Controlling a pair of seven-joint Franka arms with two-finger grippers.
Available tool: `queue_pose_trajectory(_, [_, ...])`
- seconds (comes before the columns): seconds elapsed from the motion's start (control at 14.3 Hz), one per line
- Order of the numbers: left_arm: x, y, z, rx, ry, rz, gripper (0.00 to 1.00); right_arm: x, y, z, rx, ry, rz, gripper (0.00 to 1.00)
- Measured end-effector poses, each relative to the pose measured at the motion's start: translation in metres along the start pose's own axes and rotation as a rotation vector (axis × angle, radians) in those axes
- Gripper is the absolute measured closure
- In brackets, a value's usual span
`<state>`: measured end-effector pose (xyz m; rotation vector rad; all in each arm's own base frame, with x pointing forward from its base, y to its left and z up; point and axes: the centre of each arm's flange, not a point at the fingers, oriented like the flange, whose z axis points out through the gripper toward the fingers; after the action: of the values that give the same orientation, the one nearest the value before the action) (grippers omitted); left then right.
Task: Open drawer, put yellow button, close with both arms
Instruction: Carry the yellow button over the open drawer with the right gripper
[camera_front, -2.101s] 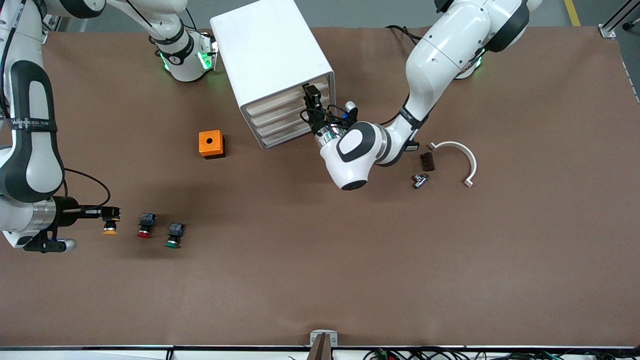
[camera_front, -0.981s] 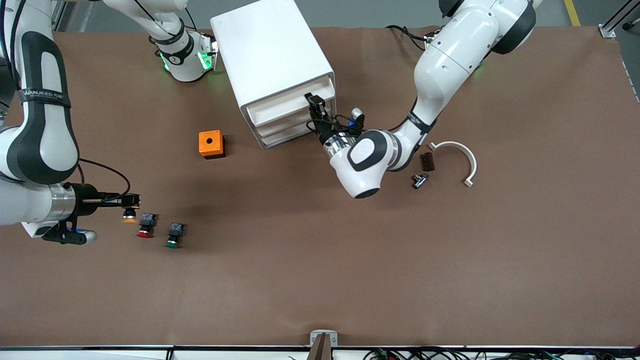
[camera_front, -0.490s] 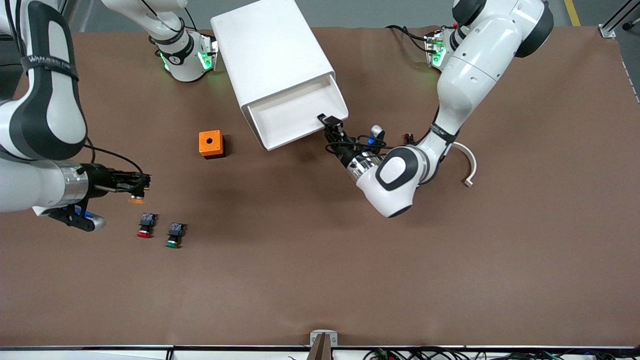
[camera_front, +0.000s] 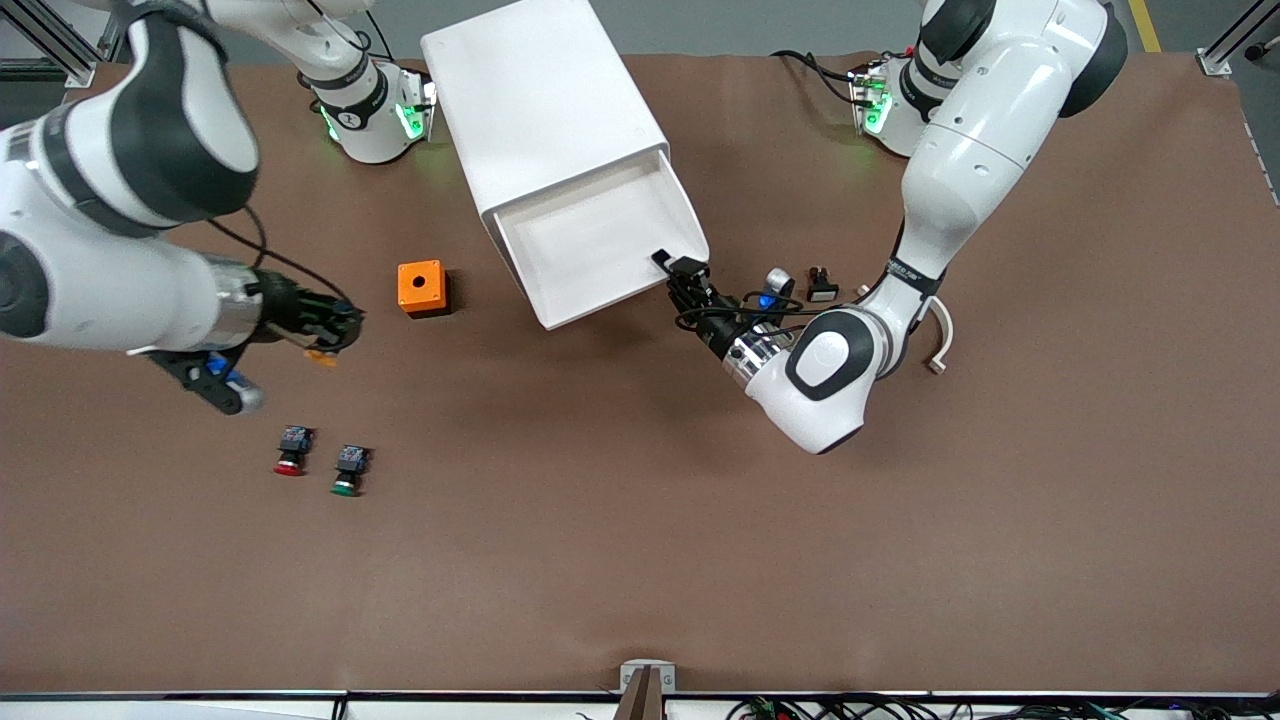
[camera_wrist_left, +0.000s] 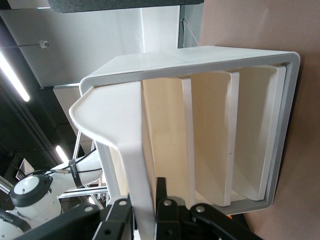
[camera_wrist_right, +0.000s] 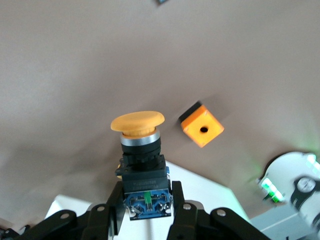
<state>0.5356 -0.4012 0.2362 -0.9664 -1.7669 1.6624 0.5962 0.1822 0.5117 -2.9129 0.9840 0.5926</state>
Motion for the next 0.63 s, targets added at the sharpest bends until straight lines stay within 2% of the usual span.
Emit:
queue_pose_trajectory(0.28, [0.001,-0.001,-0.011,0.007,-0.032,0.187,0.38,-0.057,-0.036,0.003,0.004,0.039,0.109,0.59])
queue_pose_trajectory(0.49, [-0.004,-0.011,-0.025,-0.004,-0.058,0.391,0.08,-0.11,-0.064,-0.006,0.083,0.096,0.175,0.59])
queue_pose_trajectory(0.56, [-0.008,-0.017,-0.029,-0.016,-0.057,0.461,0.01,-0.13,-0.072,-0.007,0.102,0.107,0.194,0.59])
queue_pose_trajectory(0.63, [-0.011,-0.023,-0.034,-0.037,-0.045,0.535,0.0,-0.147,-0.079,-0.006,0.117,0.116,0.214,0.59])
